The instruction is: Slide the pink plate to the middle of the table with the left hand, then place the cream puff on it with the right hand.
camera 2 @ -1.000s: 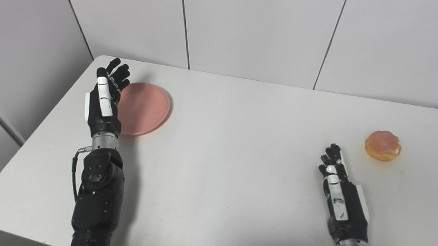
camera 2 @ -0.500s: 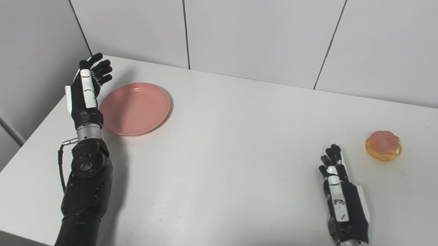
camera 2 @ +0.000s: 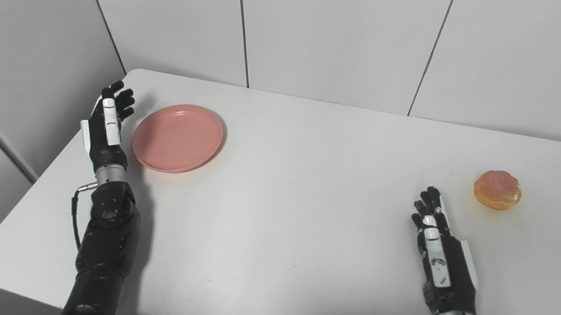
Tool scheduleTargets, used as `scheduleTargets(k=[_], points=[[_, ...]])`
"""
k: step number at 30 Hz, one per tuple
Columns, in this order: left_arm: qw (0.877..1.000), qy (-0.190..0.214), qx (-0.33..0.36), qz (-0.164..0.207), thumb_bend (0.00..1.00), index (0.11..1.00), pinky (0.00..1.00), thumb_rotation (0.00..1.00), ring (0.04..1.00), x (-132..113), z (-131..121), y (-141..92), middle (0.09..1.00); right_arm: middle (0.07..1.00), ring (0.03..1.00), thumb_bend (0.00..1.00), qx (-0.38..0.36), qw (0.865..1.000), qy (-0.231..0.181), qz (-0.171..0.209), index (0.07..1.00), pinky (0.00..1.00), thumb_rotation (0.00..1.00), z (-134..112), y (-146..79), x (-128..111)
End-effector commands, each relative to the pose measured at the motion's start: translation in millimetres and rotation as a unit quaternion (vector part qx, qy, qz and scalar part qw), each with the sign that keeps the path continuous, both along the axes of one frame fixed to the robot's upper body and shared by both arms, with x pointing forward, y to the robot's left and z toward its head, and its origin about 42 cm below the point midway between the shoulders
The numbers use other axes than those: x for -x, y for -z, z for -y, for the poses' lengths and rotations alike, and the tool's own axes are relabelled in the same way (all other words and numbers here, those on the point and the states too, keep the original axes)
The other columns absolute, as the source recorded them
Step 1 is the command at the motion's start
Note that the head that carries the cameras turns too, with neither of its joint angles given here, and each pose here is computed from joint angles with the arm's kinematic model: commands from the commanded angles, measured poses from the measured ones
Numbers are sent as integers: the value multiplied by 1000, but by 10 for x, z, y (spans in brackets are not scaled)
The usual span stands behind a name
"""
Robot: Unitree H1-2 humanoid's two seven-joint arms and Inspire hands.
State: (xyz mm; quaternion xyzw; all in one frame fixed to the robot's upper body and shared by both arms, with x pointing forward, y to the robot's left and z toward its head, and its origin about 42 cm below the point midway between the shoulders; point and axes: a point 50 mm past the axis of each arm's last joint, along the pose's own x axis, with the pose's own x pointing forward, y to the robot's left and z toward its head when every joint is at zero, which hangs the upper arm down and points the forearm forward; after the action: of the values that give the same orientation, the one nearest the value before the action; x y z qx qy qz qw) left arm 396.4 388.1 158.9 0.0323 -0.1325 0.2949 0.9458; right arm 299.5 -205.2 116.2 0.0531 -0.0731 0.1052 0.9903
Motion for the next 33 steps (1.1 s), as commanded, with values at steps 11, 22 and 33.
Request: scheduleTargets(k=[11, 22, 33], points=[[1000, 10, 5, -1, 710, 788, 856, 1000, 818, -141, -139, -137, 794, 1000, 1000, 539, 1, 999, -4, 36, 1000, 1000, 865, 12, -105, -2], [999, 37, -14, -19, 682, 806, 907, 1000, 866, -157, -109, 3, 834, 1000, 1000, 538, 4, 999, -1, 39, 1000, 1000, 852, 19, -120, -2], [996, 80, 10, -32, 726, 829, 894, 1000, 876, -198, 48, 58, 844, 1000, 1000, 550, -1, 999, 2, 37, 1000, 1000, 870, 6, -130, -7]])
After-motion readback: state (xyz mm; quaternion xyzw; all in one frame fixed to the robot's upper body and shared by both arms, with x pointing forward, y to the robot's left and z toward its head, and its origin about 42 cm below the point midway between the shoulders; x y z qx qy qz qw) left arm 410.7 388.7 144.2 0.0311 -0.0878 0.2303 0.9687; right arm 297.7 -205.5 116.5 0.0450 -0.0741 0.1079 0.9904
